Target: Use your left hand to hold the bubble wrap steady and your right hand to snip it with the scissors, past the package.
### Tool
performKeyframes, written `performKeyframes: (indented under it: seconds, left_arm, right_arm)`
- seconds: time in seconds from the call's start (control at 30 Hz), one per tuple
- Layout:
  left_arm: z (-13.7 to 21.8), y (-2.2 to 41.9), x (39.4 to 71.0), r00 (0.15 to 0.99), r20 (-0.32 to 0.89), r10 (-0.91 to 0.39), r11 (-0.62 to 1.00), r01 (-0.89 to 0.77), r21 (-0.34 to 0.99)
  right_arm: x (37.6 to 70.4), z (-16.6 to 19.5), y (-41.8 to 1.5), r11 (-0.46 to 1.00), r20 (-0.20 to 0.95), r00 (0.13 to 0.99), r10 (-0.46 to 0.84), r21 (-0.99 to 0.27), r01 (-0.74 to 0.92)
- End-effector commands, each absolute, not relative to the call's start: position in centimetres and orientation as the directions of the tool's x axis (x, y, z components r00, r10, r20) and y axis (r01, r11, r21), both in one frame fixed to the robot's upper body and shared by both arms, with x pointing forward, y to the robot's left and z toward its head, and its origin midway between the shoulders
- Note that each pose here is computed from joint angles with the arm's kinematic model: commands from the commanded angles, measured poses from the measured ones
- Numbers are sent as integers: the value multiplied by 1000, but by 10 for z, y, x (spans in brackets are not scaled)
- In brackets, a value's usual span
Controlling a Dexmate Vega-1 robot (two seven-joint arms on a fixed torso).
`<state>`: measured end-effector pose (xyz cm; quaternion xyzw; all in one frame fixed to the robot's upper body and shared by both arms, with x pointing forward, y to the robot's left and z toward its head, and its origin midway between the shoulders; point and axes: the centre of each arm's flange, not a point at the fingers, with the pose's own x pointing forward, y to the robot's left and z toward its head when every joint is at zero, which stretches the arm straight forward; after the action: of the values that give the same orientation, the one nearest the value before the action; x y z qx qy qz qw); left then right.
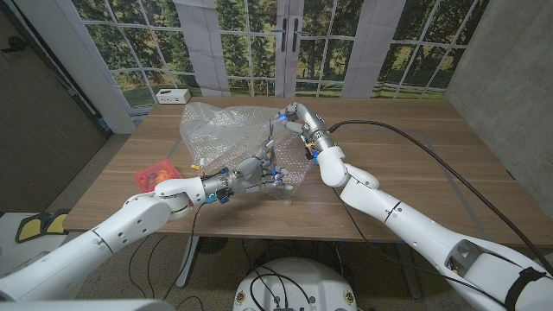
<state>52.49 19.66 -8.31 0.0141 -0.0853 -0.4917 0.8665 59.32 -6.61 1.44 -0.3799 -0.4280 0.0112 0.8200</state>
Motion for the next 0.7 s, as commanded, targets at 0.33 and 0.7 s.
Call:
performKeyframes:
  seconds: [0.33, 0.7]
  left_arm:
    - [-92, 192, 528, 490, 133, -861, 500, 864, 53]
    - [-87, 190, 530, 484, 140, -864, 497, 864, 75]
  right_arm:
    - [593, 16, -72, 724, 707, 626, 329, -615, 313]
    - [592, 10, -72, 708, 689, 625, 367, -642, 292]
